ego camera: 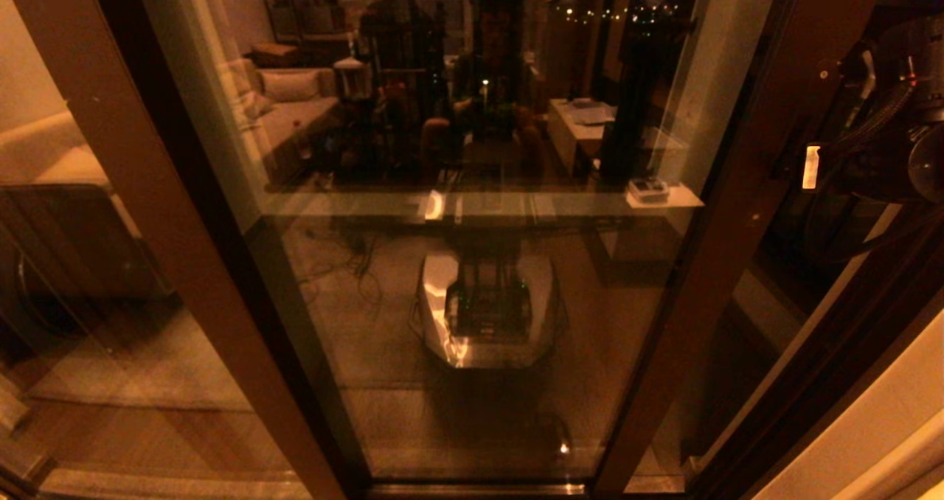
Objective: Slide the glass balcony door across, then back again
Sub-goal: Close the slid door
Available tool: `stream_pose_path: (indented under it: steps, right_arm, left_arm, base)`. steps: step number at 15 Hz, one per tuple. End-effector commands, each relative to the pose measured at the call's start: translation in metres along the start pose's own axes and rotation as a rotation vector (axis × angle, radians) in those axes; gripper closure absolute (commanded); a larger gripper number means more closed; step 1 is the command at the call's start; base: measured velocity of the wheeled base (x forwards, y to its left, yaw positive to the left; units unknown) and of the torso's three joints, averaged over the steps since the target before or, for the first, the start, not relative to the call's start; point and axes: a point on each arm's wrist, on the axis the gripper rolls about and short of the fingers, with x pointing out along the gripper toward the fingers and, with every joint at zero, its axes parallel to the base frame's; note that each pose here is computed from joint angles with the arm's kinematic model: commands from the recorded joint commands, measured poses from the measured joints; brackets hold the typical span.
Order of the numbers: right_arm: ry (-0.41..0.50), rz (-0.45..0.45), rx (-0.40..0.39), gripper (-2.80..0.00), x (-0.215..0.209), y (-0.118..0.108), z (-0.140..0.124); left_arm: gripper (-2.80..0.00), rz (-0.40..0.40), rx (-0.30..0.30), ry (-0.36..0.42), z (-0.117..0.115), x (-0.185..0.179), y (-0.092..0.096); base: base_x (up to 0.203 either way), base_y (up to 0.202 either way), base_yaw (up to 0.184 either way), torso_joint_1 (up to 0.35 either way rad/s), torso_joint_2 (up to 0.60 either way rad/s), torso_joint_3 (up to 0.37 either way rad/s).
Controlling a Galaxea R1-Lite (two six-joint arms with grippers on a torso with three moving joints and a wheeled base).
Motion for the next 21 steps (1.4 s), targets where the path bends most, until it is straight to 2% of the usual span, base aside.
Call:
stream_pose_path:
  steps: [1, 21]
  right_arm:
    - [0.004, -0.017, -0.003, -2.80, 0.005, -0.001, -0.001]
    - [-0.001, -0.053, -0.006, -2.80, 0.008, -0.014, 0.001]
  left_arm:
    - [0.00, 0.000, -0.001, 0.000, 0.000, 0.000, 0.000]
    - [0.00, 0.000, -0.001, 0.000, 0.000, 0.000, 0.000]
  base:
    - [0.000, 0.000, 0.000, 0.000, 0.00, 0.000]
    - [0.000, 0.000, 0.000, 0.000, 0.00, 0.000]
